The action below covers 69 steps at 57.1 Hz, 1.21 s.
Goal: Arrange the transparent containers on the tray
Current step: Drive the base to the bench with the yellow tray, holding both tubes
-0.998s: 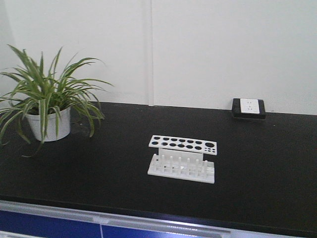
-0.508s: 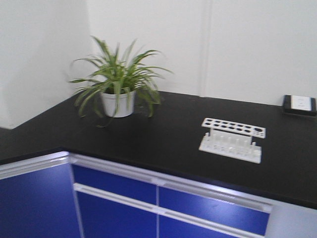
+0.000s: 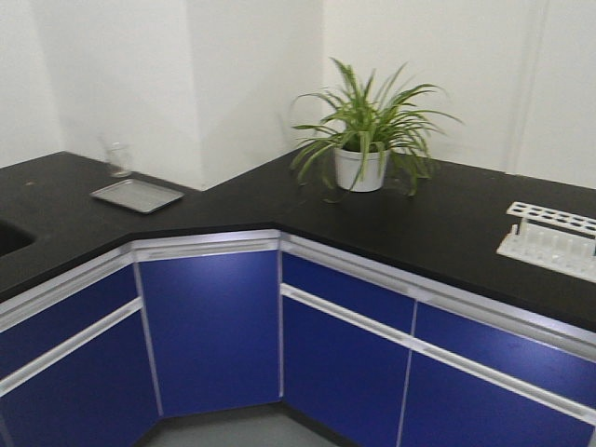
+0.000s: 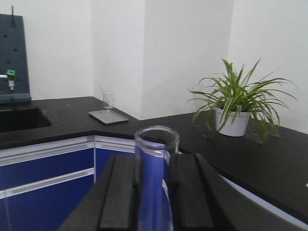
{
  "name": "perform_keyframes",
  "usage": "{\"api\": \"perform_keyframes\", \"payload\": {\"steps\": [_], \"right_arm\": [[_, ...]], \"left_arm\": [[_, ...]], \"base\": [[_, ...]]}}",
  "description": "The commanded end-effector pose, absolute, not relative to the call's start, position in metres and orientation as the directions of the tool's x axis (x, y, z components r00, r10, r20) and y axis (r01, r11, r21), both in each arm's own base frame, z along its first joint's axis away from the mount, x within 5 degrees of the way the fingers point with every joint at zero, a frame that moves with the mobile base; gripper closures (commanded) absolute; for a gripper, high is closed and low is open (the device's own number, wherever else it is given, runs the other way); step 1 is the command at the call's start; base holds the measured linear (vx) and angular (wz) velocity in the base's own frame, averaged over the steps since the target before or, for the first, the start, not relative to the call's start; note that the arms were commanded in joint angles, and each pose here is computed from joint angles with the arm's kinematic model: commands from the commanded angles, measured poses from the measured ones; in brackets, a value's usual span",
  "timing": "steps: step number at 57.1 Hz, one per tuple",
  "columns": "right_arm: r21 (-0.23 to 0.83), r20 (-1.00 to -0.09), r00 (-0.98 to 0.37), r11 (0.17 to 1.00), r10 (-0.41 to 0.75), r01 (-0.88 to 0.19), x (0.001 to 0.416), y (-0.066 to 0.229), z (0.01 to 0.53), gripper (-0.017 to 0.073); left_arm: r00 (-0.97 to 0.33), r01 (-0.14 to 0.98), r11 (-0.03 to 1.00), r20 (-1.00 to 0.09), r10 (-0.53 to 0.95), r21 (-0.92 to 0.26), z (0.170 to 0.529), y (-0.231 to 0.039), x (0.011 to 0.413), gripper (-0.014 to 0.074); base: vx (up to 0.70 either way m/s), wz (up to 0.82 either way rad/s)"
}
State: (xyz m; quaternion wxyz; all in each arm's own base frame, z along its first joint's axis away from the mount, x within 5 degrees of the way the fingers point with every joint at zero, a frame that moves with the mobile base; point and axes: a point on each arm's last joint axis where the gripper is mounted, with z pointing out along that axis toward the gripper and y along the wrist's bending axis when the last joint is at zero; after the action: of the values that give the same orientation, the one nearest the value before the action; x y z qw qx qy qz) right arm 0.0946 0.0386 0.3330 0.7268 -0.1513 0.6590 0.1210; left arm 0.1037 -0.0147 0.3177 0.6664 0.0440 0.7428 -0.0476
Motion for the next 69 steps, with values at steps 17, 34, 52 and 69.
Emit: {"api": "perform_keyframes", "payload": {"steps": [17,34,52,69], "right_arm": [[-0.069,-0.991,0.131,0.927,-0.022,-0.369,0.0937,0.0379,0.3430,0.0571],[-0.069,-0.991,0.131,0.927,-0.022,-0.369,0.0937,0.0379,0.3430,0.0571],[-0.069,-0.991,0.131,0.927,-0.022,-0.369,0.0937,0.0379,0.3430,0.0571],[-0.069,-0.991,0.131,0.927,-0.022,-0.369,0.0937,0.0379,0.3430,0.0571]], "left_arm": [[-0.014,0.162,0.986,-1.000,-0.021,-0.023,0.3338,-0.0176,0.1032,0.0594],[-0.018,0.161,0.987,-1.000,-0.021,-0.023,0.3335,-0.0175,0.1032,0.0594],[-0.018,0.161,0.987,-1.000,-0.021,-0.023,0.3335,-0.0175,0.1032,0.0594],[-0.018,0.161,0.987,-1.000,-0.021,-0.023,0.3335,-0.0175,0.1032,0.0594]], "base": [[-0.32,0.34],[-0.29,0.32],[-0.19,0.44],[-0.07,0.54]]}}
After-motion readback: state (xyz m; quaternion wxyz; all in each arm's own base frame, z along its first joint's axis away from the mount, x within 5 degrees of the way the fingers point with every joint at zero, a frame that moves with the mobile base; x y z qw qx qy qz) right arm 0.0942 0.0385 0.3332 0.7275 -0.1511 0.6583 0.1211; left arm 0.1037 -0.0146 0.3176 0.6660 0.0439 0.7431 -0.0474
